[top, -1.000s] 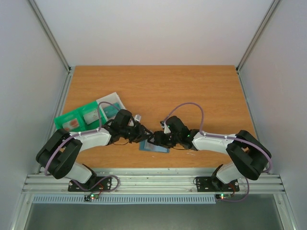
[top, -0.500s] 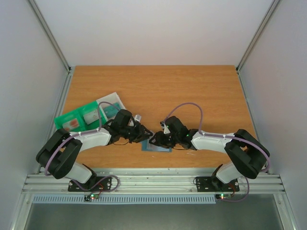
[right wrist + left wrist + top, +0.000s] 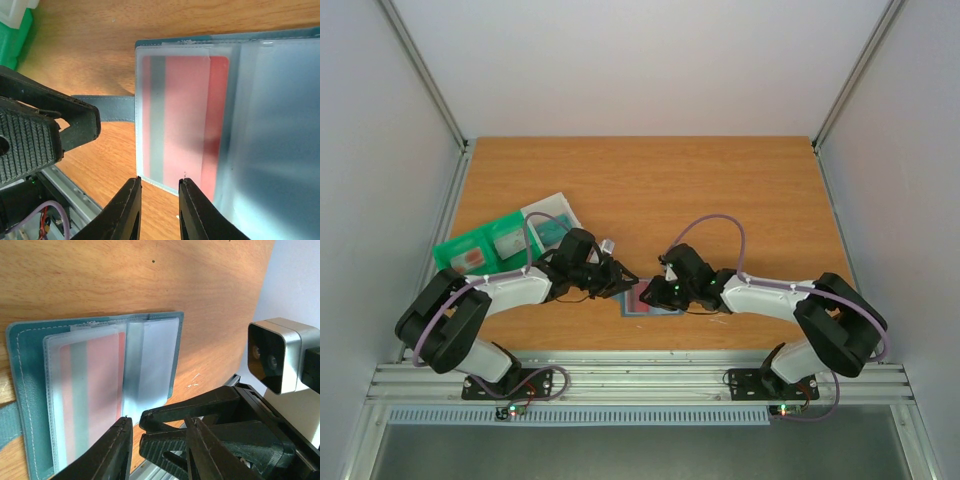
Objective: Take the credit cards out of the card holder
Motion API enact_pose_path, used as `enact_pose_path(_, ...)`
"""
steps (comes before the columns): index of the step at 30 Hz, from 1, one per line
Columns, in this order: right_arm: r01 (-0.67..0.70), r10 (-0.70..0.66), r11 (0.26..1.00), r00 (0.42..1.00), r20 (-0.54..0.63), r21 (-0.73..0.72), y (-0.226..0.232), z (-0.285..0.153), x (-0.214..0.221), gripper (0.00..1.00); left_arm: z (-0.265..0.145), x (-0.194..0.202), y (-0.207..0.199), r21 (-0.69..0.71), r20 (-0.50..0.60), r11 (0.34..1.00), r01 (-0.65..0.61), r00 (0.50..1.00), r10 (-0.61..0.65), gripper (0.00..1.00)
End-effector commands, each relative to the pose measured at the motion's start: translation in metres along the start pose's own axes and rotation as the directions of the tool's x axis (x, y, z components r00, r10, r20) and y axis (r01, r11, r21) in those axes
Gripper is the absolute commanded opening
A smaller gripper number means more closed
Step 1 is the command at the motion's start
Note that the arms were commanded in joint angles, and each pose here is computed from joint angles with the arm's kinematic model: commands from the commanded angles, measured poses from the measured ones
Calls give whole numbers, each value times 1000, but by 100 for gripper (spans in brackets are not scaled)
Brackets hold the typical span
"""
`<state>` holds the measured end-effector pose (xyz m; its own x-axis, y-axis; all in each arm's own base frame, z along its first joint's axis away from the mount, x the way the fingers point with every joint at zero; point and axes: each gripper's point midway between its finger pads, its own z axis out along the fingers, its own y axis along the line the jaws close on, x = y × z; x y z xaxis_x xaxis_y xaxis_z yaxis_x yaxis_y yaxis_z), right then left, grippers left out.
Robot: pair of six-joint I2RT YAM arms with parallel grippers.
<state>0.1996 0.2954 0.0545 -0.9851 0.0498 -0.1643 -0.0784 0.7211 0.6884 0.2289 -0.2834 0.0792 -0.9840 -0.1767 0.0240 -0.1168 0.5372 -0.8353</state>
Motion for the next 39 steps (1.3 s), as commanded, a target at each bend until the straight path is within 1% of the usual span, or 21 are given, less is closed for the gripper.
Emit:
enact_pose_path(1,44,-45,999,998,45,25,6,-9,-12,22,5,-6,-6,12,16,1000,-28,999,27,32)
enact_pose_path(4,49,-51,998,998,49,34,5,-7,-14,22,7,-7,3,-24,13,999,-24,1000,24,37)
enact_pose_path(8,54,-56,996,998,42,66,0,1,-18,21,7,-11,12,-60,25,998,-25,999,26,39)
enact_pose_path(15,51,-56,988,998,30,148,-21,14,-22,19,5,-13,22,-68,31,998,-4,1000,7,42)
enact_pose_path(20,41,-44,983,999,13,180,-33,22,-19,14,7,-13,25,-71,25,997,-5,1000,7,43)
enact_pose_path(24,46,-50,974,999,13,222,-45,24,-18,8,9,-12,28,-84,9,996,-9,1000,10,48)
enact_pose_path(29,38,-40,971,999,6,235,-50,25,-14,5,10,-12,30,-91,10,996,-11,1000,12,50)
enact_pose_path(39,30,-32,972,999,4,233,-51,26,-13,4,6,-11,31,-113,8,993,-25,1000,26,54)
